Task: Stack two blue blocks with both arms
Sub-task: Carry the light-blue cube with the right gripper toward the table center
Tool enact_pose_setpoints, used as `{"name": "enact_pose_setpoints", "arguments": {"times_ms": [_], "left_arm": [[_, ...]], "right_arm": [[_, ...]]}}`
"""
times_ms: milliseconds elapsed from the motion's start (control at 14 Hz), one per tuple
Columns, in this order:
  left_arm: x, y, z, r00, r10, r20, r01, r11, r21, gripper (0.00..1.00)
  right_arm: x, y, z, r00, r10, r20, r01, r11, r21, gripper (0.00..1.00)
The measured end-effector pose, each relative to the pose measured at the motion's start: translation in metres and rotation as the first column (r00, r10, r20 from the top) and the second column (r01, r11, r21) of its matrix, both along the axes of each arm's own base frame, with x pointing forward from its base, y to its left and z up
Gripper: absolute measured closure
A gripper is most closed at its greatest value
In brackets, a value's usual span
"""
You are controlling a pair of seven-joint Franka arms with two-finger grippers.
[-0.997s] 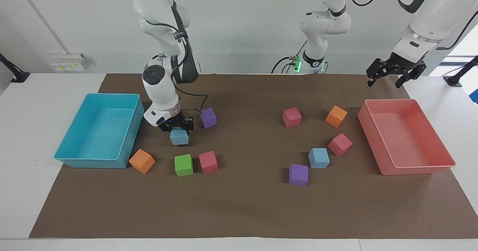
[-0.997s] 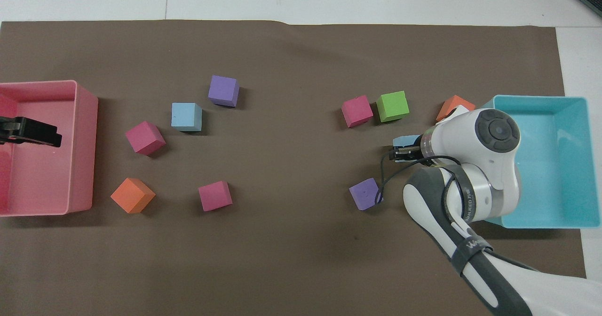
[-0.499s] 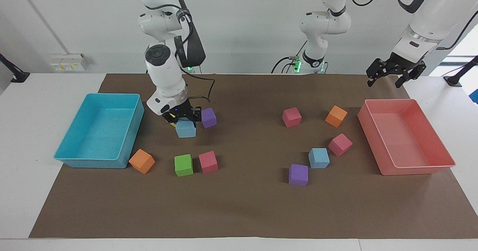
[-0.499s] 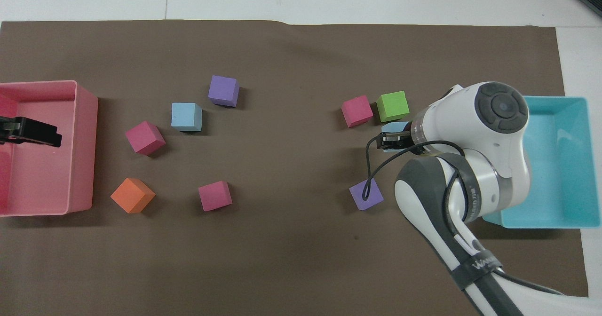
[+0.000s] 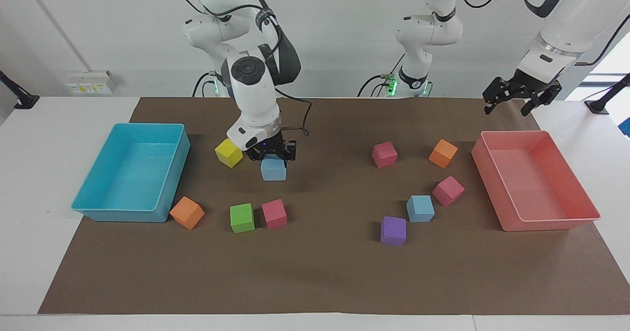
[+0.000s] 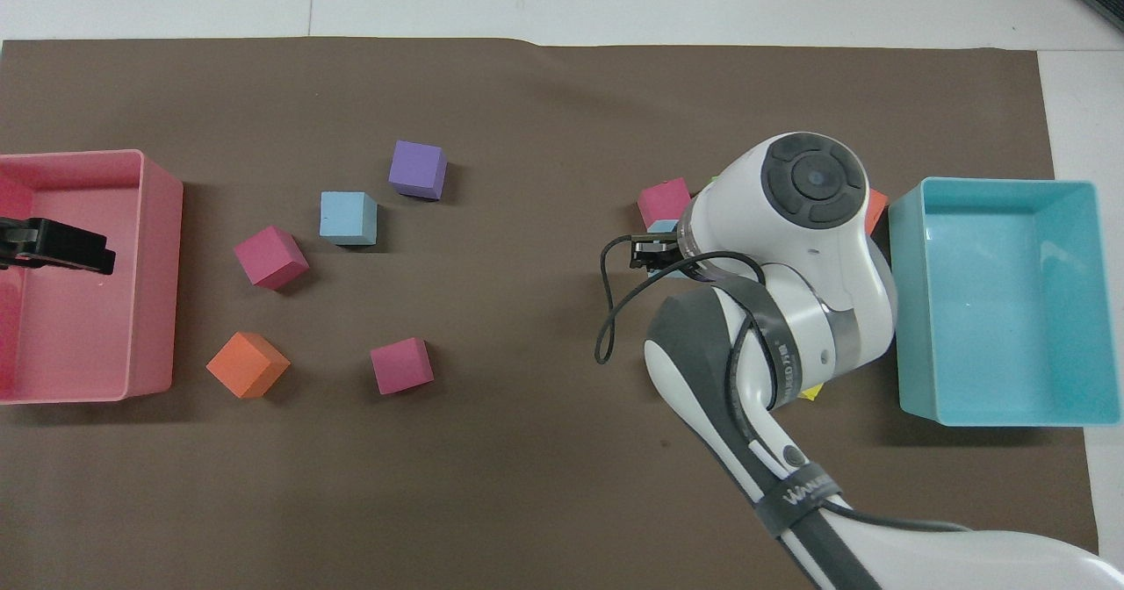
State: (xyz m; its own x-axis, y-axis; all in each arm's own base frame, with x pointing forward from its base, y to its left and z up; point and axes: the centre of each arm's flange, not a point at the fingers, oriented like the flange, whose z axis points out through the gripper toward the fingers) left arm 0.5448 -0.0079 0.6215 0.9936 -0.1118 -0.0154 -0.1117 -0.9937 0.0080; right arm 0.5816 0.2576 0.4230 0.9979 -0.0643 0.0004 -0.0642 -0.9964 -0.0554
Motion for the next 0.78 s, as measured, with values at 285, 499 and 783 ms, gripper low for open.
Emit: {"name": "enact_pose_setpoints", "arguments": {"times_ms": [285, 499, 783], "left_arm": [[0.0, 0.0, 0.0, 1.0, 0.0, 0.0, 0.0, 1.0, 0.0, 0.0], [0.0, 0.0, 0.0, 1.0, 0.0, 0.0, 0.0, 1.0, 0.0, 0.0], [0.0, 0.0, 0.0, 1.0, 0.0, 0.0, 0.0, 1.0, 0.0, 0.0]], "right_arm": [[0.008, 0.054, -0.025, 0.998, -0.054, -0.024, 0.053, 0.998, -0.02, 0.41], [0.011, 0.083, -0.042, 0.998, -0.057, -0.028, 0.056, 0.998, -0.029, 0.41], [0.007, 0.109, -0.059, 0.999, -0.033, -0.023, 0.032, 0.999, -0.027, 0.41]]}}
